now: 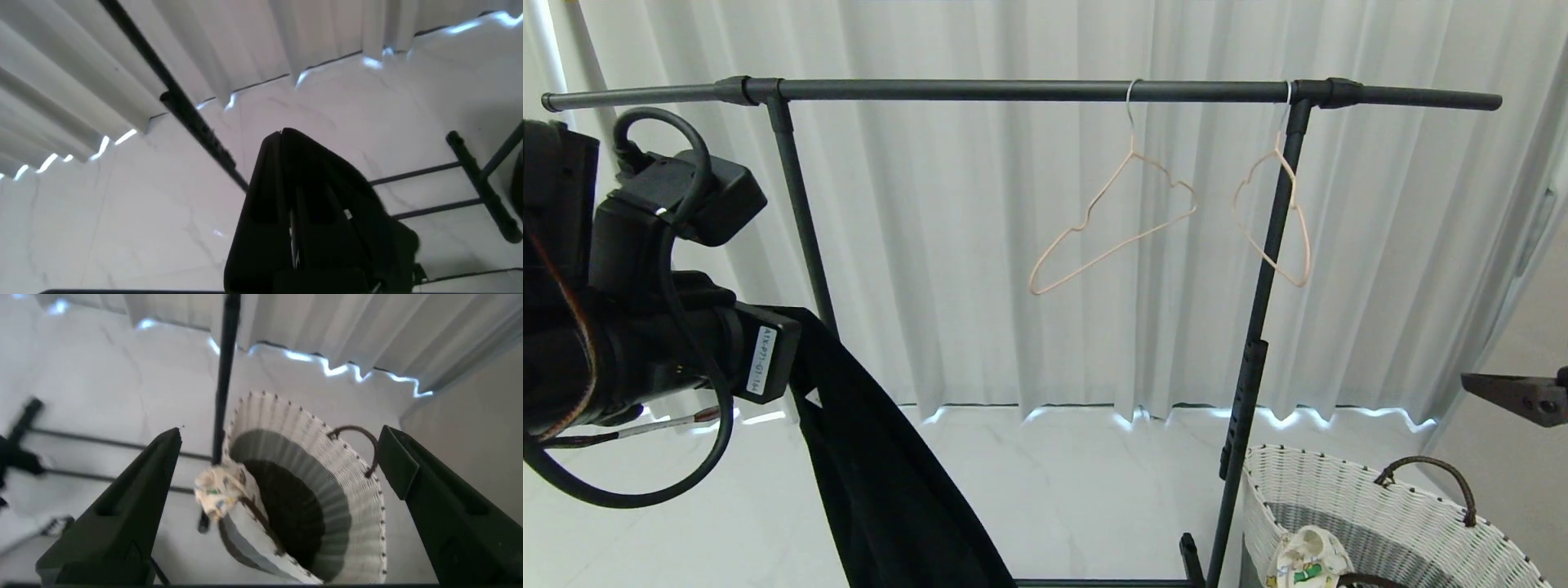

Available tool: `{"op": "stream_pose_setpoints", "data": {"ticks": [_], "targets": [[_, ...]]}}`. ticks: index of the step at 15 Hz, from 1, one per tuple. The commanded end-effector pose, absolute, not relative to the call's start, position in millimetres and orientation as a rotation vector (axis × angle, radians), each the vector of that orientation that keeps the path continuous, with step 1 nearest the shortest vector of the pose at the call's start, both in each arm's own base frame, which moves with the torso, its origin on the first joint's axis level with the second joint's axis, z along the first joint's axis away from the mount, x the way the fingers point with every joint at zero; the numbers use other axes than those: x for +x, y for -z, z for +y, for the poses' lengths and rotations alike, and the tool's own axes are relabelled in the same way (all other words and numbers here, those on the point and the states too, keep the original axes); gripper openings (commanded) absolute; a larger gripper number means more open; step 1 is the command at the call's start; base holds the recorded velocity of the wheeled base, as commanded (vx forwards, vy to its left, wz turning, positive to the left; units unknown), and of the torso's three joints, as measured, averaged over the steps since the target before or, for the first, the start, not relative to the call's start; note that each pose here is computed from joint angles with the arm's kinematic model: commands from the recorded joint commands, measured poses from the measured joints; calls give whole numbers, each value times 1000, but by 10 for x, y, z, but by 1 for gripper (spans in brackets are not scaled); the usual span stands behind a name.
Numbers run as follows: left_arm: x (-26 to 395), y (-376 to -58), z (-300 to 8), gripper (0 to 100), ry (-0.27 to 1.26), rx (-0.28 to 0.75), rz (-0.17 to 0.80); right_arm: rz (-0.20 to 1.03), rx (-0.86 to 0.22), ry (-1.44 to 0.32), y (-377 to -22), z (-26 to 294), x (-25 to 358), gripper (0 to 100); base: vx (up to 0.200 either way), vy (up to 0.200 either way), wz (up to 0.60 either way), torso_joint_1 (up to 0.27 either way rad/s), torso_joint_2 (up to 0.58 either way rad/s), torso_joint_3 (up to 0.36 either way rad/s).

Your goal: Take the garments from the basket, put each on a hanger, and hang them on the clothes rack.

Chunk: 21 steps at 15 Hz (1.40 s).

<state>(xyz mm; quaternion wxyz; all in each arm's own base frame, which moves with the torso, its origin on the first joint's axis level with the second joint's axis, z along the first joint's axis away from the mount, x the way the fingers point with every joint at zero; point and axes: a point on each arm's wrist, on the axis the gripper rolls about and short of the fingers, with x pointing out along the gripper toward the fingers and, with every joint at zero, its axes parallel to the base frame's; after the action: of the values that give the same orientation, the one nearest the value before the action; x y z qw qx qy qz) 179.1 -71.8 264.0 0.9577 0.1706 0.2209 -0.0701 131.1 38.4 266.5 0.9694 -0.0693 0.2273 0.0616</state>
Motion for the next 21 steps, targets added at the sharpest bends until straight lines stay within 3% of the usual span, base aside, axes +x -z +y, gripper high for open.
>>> {"op": "stream_pose_setpoints", "data": {"ticks": [1, 14, 21], "targets": [[1741, -2595, -695, 0, 140, 351, 458, 442, -117, -121, -2739, 396, 1344, 100, 0, 0, 0, 173, -452, -281], [1732, -2604, -684, 0, 133, 345, 434, 438, -108, -117, -2829, 456, 1530, 100, 0, 0, 0, 202, -477, -280], [1740, -2608, -672, 0, 101, 348, 434, 452, -113, -116, -2800, 466, 1559, 100, 0, 171, 0, 41, -79, -42]]}}
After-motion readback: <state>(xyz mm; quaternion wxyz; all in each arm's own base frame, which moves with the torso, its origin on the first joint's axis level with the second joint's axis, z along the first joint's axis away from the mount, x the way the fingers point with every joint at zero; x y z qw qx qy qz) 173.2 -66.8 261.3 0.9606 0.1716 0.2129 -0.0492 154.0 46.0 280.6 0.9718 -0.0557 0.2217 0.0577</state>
